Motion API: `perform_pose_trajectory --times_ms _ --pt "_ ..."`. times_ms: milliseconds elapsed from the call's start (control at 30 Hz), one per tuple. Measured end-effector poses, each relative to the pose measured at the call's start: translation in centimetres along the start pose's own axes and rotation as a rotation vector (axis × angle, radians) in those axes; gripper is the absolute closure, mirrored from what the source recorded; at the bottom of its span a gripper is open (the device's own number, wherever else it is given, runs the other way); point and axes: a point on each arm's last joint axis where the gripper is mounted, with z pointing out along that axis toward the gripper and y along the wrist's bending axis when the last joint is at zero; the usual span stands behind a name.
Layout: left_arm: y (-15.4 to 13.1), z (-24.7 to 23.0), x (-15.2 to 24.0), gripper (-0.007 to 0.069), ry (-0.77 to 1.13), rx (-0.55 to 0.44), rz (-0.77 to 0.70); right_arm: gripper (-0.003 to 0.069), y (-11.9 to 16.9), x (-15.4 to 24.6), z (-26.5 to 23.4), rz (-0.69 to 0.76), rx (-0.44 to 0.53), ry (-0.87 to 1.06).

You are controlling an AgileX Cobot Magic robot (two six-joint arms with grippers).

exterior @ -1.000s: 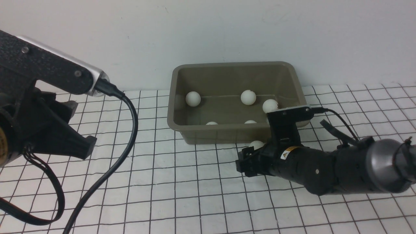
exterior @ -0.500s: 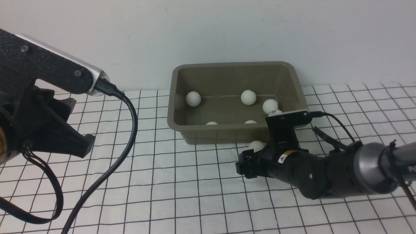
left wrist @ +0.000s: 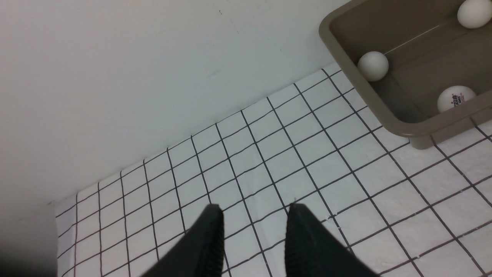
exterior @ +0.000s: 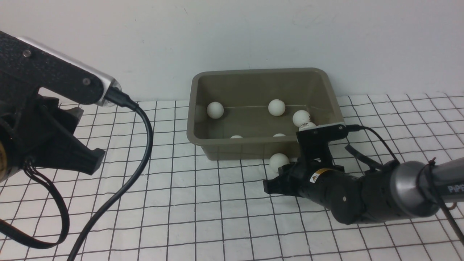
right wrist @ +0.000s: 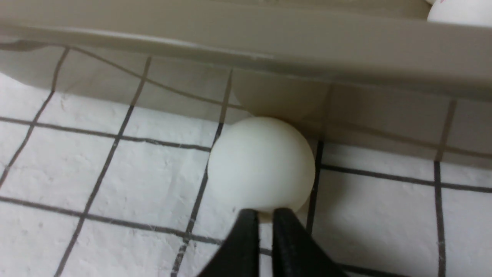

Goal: Put the table tennis balls into the box on the white checkered tablecloth.
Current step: 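Reach for and grasp a ping pong ball on the table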

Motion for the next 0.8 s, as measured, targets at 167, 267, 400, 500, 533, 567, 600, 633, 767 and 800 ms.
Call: perform_pose_trajectory --times_ms 167,267,400,500,533,567,600,633,767,800 --pt "0.0 0.0 0.0 0.0416 -0.003 -0.003 0.004 0.0668 0.1 -0.6 -0.6 -0.042 -0.014 0.004" --pt "0.1 0.0 -0.1 0.0416 -0.007 -0.009 0.012 0.0672 0.3 -1.7 -1.8 -0.062 -0.024 -0.015" --pt "0.1 0.0 -0.1 0.0416 -0.008 -0.012 0.015 0.0672 0.3 -2.5 -2.6 -0.079 -0.030 -0.029" --pt "0.1 0.0 -0.1 0.0416 -0.009 -0.012 0.015 0.0673 0.4 -2.4 -2.8 -0.090 -0.043 -0.005" --pt "0.1 0.0 -0.1 0.0416 -0.009 -0.012 0.015 0.0673 0.5 -2.3 -2.9 -0.090 -0.049 0.011" --pt "0.1 0.0 -0.1 0.0416 -0.009 -0.012 0.015 0.0673 0.5 -2.3 -2.8 -0.091 -0.050 0.015" --pt "0.1 0.0 -0.1 0.0416 -0.009 -0.012 0.016 0.0669 0.6 -2.0 -2.9 -0.092 -0.060 0.041" --pt "0.1 0.0 -0.1 0.0416 -0.009 -0.013 0.017 0.0665 0.6 -1.9 -2.9 -0.093 -0.066 0.055" --pt "0.1 0.0 -0.1 0.0416 -0.010 -0.014 0.018 0.0566 0.7 -1.5 -2.9 -0.095 -0.081 0.094" --pt "0.1 0.0 -0.1 0.0416 -0.011 -0.015 0.019 0.0532 0.7 -1.5 -2.9 -0.095 -0.081 0.094"
